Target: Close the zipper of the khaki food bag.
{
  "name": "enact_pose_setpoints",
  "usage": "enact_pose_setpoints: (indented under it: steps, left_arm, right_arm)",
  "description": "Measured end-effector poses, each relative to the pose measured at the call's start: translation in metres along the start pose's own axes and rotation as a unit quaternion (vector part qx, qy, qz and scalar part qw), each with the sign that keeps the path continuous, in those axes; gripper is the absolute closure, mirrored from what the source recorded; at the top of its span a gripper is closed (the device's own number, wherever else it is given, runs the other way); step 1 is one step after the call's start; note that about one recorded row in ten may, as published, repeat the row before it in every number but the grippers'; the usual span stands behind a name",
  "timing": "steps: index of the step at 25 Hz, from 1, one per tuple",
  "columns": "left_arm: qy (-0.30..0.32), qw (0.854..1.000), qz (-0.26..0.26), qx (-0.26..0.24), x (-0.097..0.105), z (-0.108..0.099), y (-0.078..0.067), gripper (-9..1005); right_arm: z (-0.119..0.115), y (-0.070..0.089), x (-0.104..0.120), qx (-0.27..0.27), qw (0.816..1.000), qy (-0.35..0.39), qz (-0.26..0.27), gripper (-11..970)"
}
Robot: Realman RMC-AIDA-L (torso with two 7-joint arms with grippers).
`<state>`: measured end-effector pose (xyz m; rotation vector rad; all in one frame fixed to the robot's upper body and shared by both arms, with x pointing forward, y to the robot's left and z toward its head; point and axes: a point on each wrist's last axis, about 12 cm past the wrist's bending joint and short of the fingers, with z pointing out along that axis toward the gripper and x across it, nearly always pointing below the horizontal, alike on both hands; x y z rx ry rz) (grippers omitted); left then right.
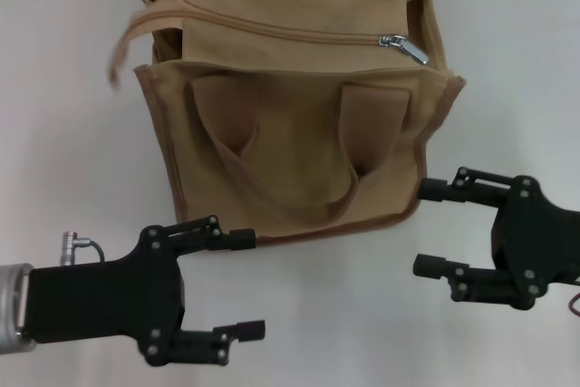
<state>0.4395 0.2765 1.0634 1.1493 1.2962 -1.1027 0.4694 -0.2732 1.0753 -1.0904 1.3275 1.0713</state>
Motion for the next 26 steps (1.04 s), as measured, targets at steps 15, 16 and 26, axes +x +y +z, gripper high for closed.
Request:
enact_pose_setpoints:
  steps: [15,16,26]
  left_arm:
    - [0.030,0.999,0.002,-0.028,0.012,0.000,0.002,172]
    - [0.031,0.999,0.002,-0.027,0.012,0.000,0.002,172]
    - [0.030,0.999,0.000,-0.026,0.013,0.000,0.001,172]
  right_arm:
    - [0.009,-0.001,0.017,0.008,0.999,0.044,0.021,220]
    - [0.008,-0.001,0.016,0.009,0.999,0.045,0.020,220]
    - [0.009,-0.001,0.017,0.008,0.999,0.043,0.028,220]
